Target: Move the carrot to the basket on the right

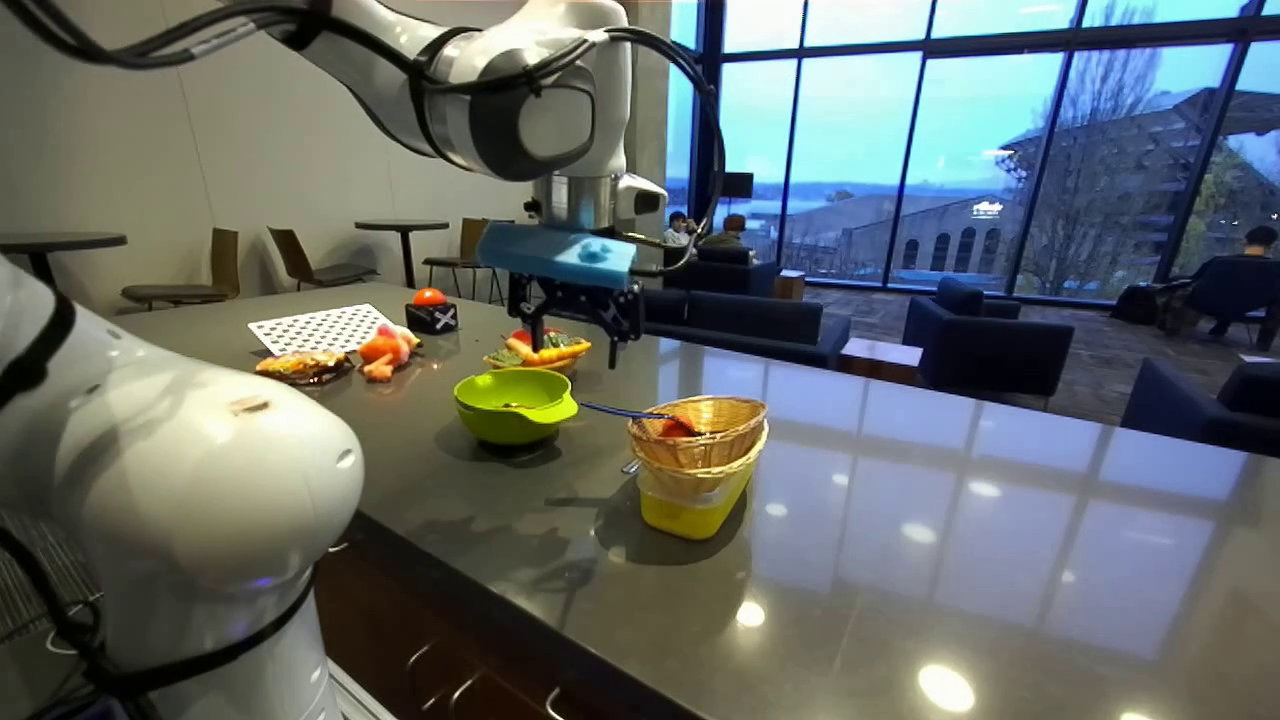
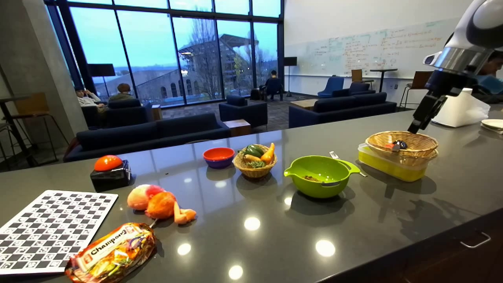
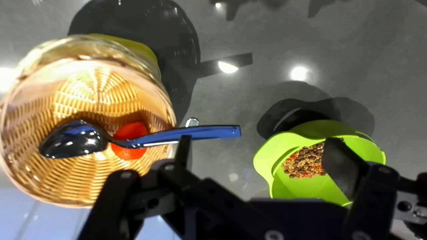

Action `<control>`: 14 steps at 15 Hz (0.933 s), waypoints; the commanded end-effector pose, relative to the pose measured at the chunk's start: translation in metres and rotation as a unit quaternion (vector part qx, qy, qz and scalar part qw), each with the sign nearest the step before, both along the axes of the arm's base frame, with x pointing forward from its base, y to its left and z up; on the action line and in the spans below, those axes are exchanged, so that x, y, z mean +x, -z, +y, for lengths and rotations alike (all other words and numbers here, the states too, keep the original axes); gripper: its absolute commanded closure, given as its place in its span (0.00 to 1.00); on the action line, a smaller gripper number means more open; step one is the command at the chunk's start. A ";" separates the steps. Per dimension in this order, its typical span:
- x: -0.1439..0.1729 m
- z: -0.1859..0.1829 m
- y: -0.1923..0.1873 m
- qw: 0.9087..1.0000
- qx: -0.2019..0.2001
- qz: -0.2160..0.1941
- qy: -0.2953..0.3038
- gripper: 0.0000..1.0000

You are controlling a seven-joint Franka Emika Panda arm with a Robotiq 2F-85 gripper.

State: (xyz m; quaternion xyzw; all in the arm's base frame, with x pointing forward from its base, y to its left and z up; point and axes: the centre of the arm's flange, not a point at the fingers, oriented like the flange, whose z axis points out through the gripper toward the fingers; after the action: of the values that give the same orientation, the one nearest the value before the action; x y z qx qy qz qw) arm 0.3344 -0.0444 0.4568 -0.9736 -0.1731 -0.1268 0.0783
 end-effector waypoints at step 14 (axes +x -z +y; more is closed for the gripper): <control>0.115 0.154 0.012 0.965 -0.140 0.021 -0.221 0.00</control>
State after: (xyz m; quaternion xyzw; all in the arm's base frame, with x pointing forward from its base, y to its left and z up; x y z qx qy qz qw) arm 0.4282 0.0862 0.4448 -0.9288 -0.3634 -0.0721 -0.0056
